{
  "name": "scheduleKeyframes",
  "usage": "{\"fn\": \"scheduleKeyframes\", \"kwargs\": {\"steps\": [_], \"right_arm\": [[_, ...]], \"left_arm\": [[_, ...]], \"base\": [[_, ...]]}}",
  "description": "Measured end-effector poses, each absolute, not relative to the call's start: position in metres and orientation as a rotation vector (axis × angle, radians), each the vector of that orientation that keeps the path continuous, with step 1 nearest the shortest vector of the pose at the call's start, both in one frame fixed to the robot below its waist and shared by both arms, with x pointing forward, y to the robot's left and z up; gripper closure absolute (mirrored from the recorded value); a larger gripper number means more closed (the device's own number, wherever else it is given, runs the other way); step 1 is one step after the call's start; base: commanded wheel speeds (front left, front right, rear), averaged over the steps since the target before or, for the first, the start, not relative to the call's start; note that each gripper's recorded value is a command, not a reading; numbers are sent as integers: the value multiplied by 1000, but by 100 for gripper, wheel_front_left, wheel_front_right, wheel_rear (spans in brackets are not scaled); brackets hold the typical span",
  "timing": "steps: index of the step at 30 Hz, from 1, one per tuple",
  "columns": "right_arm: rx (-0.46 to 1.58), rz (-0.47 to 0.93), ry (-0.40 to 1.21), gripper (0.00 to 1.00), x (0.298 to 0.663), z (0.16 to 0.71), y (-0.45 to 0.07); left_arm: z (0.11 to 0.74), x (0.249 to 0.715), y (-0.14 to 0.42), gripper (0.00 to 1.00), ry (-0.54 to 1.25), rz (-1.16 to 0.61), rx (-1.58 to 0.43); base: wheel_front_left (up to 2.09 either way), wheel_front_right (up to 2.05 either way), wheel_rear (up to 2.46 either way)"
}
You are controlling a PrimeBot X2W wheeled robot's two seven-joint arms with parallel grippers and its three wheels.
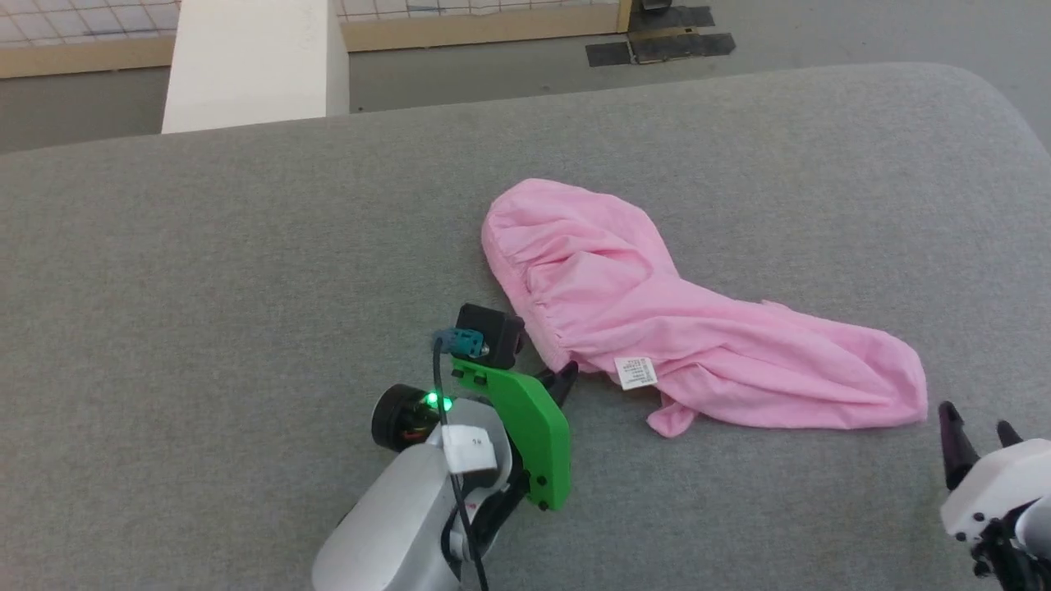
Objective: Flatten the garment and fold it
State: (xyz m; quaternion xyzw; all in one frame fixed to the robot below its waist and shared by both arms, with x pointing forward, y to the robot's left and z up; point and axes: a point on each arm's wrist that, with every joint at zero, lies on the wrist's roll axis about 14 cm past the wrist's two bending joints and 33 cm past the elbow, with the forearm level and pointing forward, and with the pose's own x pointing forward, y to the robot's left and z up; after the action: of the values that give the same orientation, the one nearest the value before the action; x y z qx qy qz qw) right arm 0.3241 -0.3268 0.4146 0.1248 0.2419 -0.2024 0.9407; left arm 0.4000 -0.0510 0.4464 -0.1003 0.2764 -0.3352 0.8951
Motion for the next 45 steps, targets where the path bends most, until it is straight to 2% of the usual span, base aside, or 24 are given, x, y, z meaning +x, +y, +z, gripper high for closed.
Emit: {"fn": "scheduleKeyframes", "kwargs": {"steps": [8, 15, 16, 17, 18, 28, 33, 36, 40, 45], "right_arm": [[167, -390, 658, 0, 325, 402, -322], [127, -343, 697, 0, 345, 396, -310], [130, -340, 712, 10, 345, 392, -308], [130, -336, 723, 67, 346, 390, -307], [128, -334, 729, 100, 346, 388, -306], [144, -305, 707, 100, 360, 399, -301], [252, -207, 611, 100, 388, 442, -280], [339, -83, 542, 100, 415, 483, -255], [416, 87, 496, 100, 450, 536, -223], [406, 184, 400, 100, 502, 604, -206]], "left_arm": [[444, 392, -40, 100, 583, -675, -225], [440, 390, -42, 100, 600, -681, -230], [439, 390, -42, 100, 602, -681, -231], [439, 391, -41, 100, 604, -680, -232], [438, 391, -41, 100, 605, -679, -233], [443, 394, -36, 100, 586, -662, -250], [463, 410, -23, 100, 529, -617, -319], [489, 434, -7, 100, 467, -595, -344], [527, 480, 32, 100, 389, -555, -243], [579, 543, 82, 100, 310, -455, -77]], "base": [[0, 0, 0], [0, 0, 0], [0, 0, 0], [0, 0, 0], [0, 0, 0], [0, 0, 0], [0, 0, 0], [0, 0, 0], [0, 0, 0], [0, 0, 0]]}}
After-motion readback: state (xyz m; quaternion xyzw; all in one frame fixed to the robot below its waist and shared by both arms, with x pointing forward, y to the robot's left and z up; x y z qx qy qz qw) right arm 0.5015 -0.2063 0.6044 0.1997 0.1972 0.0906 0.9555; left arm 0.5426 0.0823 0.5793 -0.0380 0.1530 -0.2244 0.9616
